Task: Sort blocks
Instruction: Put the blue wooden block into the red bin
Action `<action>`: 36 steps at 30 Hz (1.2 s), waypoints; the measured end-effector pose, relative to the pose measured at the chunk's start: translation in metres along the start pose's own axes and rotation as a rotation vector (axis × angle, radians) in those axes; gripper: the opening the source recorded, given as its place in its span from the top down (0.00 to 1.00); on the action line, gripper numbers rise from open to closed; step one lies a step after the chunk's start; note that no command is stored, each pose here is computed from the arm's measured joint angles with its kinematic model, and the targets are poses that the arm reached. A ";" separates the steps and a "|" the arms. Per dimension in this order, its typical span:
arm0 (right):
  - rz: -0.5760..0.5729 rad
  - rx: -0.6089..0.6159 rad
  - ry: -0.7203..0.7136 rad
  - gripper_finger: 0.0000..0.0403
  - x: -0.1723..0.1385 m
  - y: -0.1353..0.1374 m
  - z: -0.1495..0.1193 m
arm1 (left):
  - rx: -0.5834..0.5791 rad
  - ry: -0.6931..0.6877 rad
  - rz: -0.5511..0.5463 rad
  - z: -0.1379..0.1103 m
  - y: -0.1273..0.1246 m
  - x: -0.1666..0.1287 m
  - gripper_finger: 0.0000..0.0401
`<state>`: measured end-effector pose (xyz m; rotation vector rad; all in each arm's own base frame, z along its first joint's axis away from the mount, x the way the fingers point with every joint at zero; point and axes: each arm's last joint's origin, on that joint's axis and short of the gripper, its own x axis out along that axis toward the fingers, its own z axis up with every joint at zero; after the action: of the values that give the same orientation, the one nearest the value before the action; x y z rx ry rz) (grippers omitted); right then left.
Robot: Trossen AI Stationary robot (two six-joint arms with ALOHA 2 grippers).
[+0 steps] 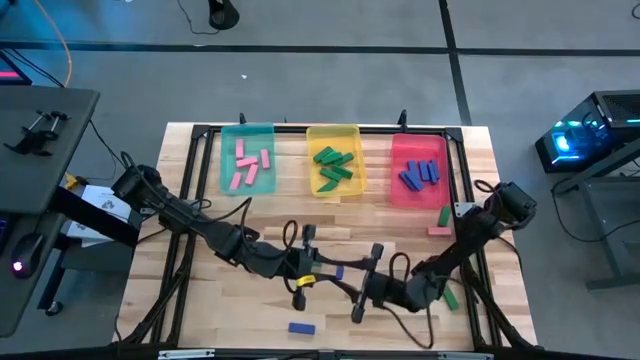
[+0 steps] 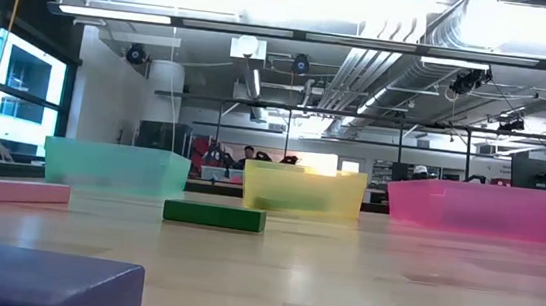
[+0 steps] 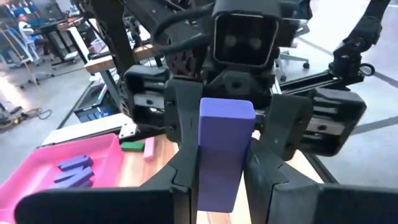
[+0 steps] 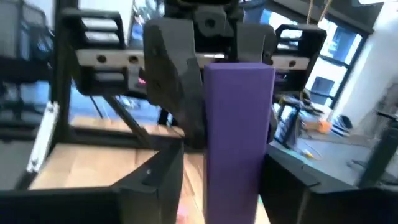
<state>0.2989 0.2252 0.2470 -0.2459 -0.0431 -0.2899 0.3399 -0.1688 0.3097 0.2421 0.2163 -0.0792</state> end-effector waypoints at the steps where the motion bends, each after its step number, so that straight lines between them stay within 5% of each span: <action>1: -0.008 -0.014 0.023 0.60 0.001 0.002 0.002 | 0.004 -0.001 -0.001 0.000 0.000 0.000 0.85; 6: -0.008 -0.064 0.157 0.80 0.007 0.010 0.011 | 0.031 0.023 -0.025 -0.003 -0.002 0.000 0.81; 13: 0.022 -0.064 0.547 0.82 -0.010 -0.023 0.021 | -0.006 0.166 0.017 -0.016 0.001 -0.001 0.61; 17: -0.126 0.031 0.847 0.82 -0.016 -0.083 0.020 | -0.070 0.303 0.142 -0.038 0.001 -0.005 0.57; 24: -0.410 -0.001 1.326 0.82 0.006 -0.194 -0.008 | -0.176 0.421 0.313 -0.076 0.002 -0.012 0.57; 30: -0.361 0.204 1.637 0.82 0.024 -0.294 -0.075 | -0.251 0.458 0.324 -0.101 -0.012 -0.021 0.57; 36: -0.402 0.461 1.736 0.82 -0.002 -0.358 -0.133 | -0.273 0.449 0.362 -0.120 -0.032 -0.037 0.57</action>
<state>0.1945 -0.1395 0.2013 0.5392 1.5558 -0.7970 0.2763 -0.1681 0.1971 0.0204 0.6208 0.3660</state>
